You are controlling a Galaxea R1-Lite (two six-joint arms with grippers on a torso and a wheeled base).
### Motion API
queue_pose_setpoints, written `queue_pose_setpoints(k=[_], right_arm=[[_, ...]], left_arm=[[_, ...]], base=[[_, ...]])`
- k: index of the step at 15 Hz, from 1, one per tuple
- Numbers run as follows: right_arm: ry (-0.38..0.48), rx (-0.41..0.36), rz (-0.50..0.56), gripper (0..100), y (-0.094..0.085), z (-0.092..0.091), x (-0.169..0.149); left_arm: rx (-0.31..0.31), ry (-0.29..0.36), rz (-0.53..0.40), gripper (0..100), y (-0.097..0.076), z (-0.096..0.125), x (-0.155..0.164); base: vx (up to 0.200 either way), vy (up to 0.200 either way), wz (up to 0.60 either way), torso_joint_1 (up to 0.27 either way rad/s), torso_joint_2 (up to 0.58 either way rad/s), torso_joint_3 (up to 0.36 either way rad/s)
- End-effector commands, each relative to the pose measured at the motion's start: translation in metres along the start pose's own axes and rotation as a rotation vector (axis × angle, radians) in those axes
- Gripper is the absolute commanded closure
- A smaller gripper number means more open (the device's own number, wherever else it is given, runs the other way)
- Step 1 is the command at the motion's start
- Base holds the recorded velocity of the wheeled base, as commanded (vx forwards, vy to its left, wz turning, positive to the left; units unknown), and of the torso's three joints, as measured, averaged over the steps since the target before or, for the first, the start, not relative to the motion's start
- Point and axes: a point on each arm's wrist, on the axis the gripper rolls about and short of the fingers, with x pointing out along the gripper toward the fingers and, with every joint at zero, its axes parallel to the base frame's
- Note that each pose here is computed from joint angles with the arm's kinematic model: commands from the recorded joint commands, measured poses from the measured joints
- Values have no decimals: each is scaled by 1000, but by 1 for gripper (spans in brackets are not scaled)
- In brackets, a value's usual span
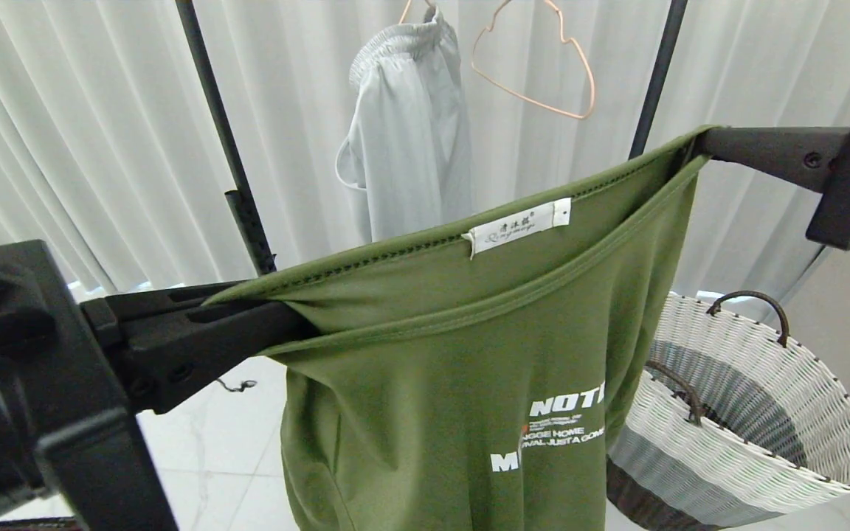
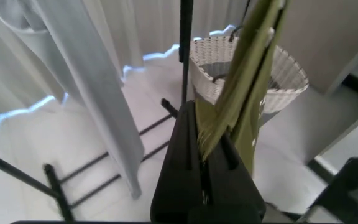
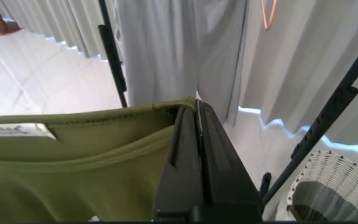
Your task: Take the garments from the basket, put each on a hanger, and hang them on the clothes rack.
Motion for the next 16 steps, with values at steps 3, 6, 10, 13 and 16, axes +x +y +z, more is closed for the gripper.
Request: queue_pose_setpoints(k=[3,6,10,13,16], right_arm=[[14,-13,-22,100,-2,-1,6],[14,-39,-54,100,-12,3,-6],[38,-44,-63,100,-19,3,-23],[37,-42,-63,100,-19,3,-25],[59,-45,-64,0,-19,1,-25]], left_arm=[[10,-46,24,100,6,12,-2],[-23,-95,103,100,15,42,16],[7,-17,95,100,7,24,32],[4,-24,95,100,7,25,34],[4,-30,98,100,7,26,34]], base=[[0,0,0,0,0,0],[0,0,0,0,0,0],[0,0,0,0,0,0],[0,0,0,0,0,0],[0,0,0,0,0,0]])
